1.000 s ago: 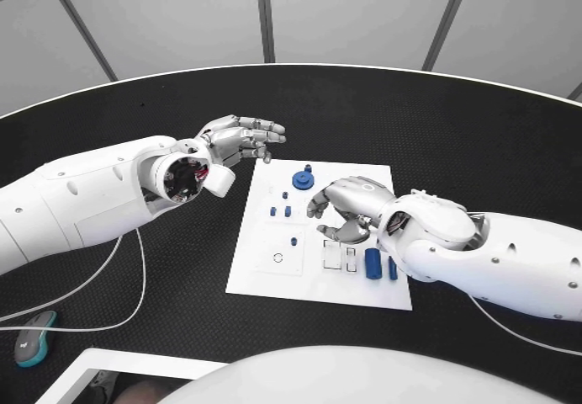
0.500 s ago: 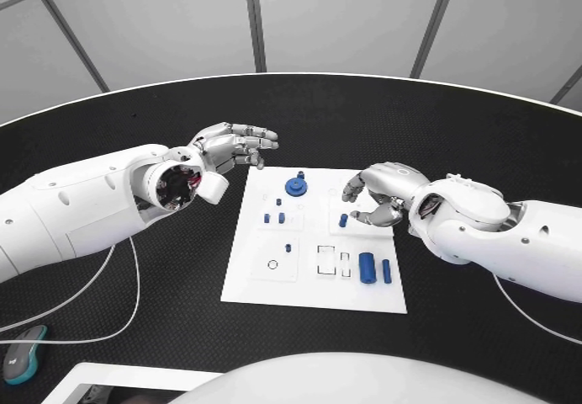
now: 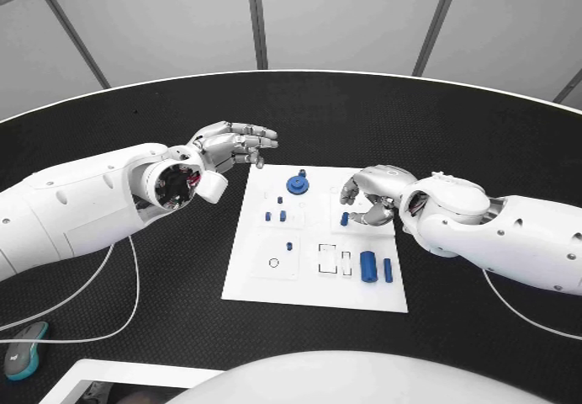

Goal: Assemble the parts on the task board

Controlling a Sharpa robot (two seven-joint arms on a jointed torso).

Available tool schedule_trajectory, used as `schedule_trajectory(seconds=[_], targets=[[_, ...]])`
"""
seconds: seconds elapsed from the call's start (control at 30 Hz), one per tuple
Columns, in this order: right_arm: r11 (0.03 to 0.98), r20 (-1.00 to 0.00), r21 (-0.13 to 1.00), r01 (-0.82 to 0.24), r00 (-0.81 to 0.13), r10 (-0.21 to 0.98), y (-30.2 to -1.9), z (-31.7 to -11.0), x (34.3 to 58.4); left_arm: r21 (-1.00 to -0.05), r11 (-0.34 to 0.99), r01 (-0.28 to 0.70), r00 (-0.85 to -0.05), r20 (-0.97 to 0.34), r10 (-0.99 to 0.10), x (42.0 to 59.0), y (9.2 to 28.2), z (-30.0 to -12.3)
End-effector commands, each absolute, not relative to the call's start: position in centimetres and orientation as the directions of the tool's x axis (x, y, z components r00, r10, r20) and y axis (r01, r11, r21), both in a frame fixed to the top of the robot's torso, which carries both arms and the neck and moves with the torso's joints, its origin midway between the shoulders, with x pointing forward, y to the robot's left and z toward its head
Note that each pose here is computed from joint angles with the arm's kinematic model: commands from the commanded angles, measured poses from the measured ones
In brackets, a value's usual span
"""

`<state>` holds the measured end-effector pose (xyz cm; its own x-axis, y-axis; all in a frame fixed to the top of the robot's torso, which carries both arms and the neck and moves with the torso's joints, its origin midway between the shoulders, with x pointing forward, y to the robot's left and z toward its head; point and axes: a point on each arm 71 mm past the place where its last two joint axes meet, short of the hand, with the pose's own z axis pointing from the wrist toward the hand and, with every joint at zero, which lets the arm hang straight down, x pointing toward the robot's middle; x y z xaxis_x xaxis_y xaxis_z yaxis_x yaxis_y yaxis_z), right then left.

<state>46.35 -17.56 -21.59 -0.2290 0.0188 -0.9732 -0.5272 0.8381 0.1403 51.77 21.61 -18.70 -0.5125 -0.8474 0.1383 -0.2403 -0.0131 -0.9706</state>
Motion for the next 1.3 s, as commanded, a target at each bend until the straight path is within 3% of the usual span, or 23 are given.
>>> schedule_trajectory(seconds=[0.03, 1.3], targets=[[0.839, -0.970, 0.138, -0.526, -0.242, 0.008, -17.4, -22.0, 46.4, -0.971, -0.013, -0.240, -0.512, 0.138, -0.848, 51.7, 21.6, -18.7], [0.840, -0.956, 0.132, -0.527, -0.290, -0.032, -16.5, -23.3, 46.4, -0.970, -0.011, -0.243, -0.511, 0.138, -0.849, 51.7, 21.7, -18.7]])
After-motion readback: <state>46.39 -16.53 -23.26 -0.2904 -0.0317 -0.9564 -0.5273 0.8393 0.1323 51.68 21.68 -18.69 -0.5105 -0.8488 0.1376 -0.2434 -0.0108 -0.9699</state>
